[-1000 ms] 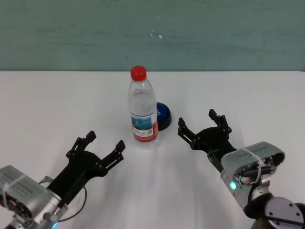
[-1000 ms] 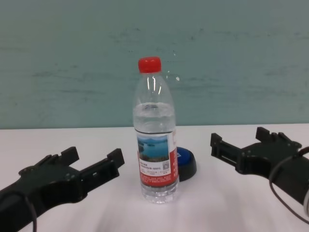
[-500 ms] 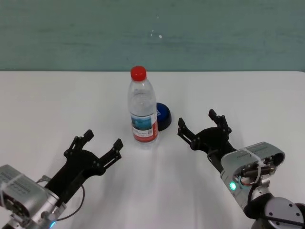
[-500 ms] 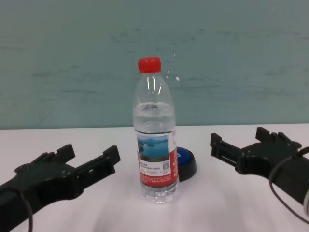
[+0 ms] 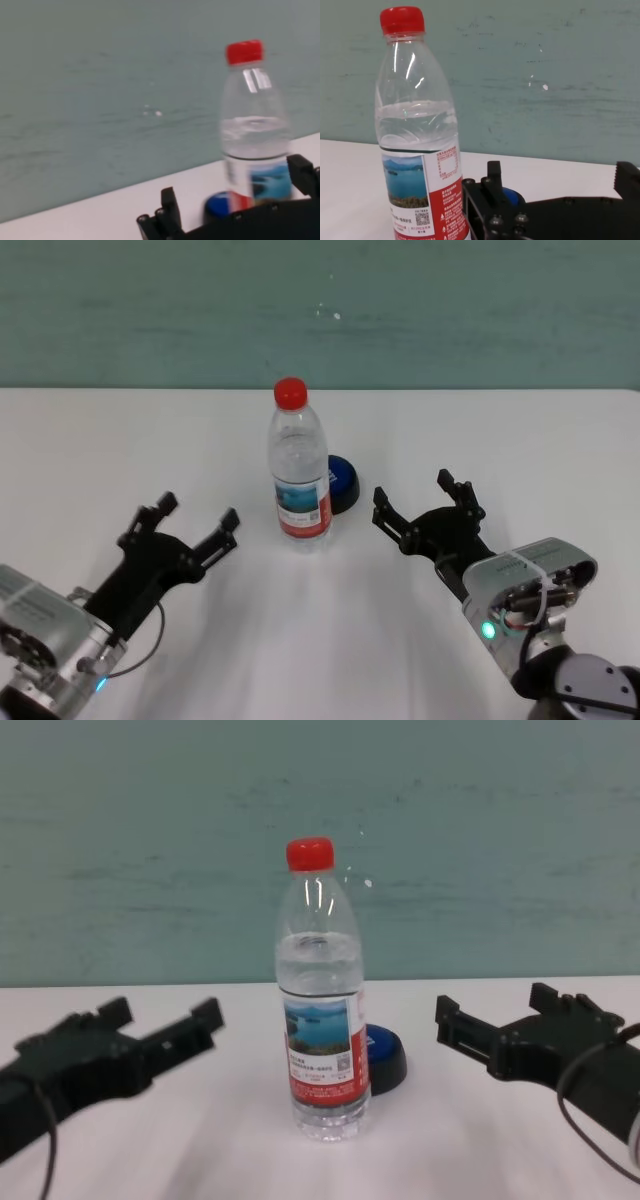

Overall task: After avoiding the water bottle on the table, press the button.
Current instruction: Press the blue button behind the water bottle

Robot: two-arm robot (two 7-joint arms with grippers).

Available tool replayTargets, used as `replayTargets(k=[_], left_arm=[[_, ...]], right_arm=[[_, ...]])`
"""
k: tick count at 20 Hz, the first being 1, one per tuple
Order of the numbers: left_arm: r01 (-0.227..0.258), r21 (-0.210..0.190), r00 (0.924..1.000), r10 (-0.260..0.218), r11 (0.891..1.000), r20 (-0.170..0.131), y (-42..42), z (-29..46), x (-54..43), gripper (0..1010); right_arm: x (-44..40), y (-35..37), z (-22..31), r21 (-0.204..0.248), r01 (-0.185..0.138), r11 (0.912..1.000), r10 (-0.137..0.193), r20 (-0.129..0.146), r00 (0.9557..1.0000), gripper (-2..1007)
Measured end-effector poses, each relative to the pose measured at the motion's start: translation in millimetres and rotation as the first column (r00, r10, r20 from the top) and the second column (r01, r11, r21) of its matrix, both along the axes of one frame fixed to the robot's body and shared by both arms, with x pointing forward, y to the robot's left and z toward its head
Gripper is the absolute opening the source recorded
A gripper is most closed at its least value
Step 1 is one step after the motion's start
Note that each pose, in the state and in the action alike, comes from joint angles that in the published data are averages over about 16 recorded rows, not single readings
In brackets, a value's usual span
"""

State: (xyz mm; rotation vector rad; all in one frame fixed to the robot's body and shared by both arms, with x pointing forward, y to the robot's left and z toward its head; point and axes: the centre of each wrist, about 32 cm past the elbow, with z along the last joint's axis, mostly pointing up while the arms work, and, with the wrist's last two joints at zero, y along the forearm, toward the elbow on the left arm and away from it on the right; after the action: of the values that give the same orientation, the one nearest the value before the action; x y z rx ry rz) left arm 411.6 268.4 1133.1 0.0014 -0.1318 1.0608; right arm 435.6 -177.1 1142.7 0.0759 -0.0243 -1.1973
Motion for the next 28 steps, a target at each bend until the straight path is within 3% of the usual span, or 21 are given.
replayTargets(k=[12, 28], left_arm=[[-0.029, 0.025, 0.9992, 0.028, 0.999, 0.027, 15.1, 7.0, 28.0, 1010], [-0.008, 0.026, 0.9992, 0.007, 1.0, 0.04, 13.9, 13.4, 53.0, 1010]], right_arm=[[0.0, 0.0, 0.0, 0.0, 0.0, 1.0, 0.0, 0.0, 1.0, 1004], [0.0, 0.0, 0.0, 0.0, 0.0, 1.0, 0.0, 0.0, 1.0, 1004]])
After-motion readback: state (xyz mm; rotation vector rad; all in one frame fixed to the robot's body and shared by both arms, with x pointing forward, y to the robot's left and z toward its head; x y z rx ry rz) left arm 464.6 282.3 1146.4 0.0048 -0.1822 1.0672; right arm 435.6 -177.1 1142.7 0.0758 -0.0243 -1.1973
